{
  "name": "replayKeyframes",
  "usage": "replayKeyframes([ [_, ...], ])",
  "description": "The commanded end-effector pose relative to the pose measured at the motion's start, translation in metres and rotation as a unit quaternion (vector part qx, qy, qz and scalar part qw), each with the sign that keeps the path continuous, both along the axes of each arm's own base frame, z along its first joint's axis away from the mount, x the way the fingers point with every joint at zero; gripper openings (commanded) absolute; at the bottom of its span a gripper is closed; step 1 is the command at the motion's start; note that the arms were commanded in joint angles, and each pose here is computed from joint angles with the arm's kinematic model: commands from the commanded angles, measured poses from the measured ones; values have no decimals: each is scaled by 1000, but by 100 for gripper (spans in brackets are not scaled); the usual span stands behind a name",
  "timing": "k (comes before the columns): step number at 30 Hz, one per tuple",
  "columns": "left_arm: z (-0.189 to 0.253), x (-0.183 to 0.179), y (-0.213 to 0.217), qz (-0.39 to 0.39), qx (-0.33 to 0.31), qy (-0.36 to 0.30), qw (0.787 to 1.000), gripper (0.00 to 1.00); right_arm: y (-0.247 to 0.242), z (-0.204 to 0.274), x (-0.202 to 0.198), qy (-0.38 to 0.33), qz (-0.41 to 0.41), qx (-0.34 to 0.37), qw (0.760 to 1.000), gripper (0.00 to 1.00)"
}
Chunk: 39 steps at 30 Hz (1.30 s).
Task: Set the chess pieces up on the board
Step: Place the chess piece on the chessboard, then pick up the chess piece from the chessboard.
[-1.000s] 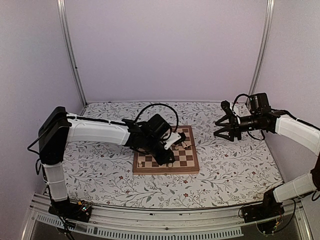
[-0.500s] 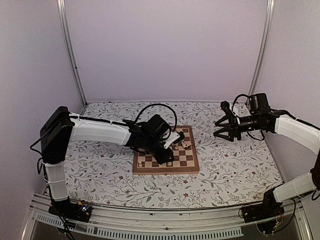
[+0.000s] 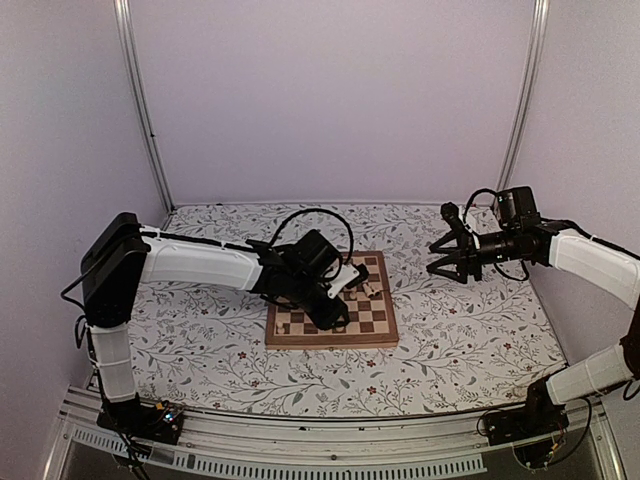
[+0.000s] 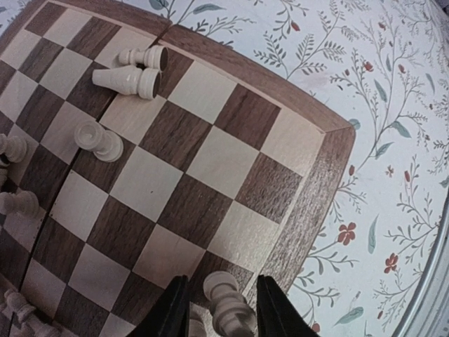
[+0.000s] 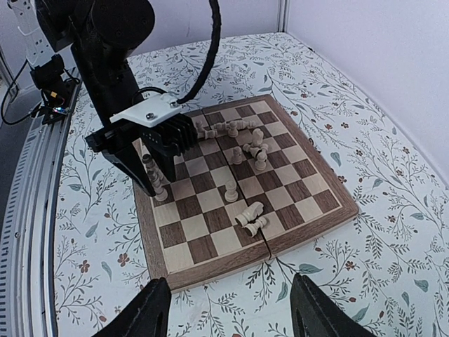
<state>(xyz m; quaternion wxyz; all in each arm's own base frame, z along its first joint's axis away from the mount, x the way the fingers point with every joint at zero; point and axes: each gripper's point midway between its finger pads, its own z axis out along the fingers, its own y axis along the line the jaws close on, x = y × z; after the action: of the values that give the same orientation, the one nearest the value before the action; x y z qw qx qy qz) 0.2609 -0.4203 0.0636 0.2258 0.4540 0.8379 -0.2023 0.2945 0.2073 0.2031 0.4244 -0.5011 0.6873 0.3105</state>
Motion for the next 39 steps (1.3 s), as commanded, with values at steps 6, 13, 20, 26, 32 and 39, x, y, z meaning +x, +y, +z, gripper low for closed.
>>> replayKeyframes([
  [6, 41, 22, -14, 23, -47, -39, 998, 44, 1, -2, -2, 1, 8, 1, 1000, 61],
  [13, 43, 67, -10, 110, -54, -50, 991, 43, 0, -2, -3, -1, 8, 0, 1000, 61],
  [20, 31, 79, -26, 110, -56, -44, 991, 47, -1, -2, -3, -5, 7, -4, 1000, 61],
  [26, 11, 82, -38, 99, -42, -20, 994, 47, 0, -4, -4, -2, 10, -5, 1000, 61],
  [32, 1, 89, -36, 113, -28, -17, 993, 37, 0, -5, -4, -3, 12, -5, 1000, 61],
  [39, 6, 92, -34, 121, -27, -15, 992, 16, 0, -7, -4, 1, 13, -8, 1000, 60],
])
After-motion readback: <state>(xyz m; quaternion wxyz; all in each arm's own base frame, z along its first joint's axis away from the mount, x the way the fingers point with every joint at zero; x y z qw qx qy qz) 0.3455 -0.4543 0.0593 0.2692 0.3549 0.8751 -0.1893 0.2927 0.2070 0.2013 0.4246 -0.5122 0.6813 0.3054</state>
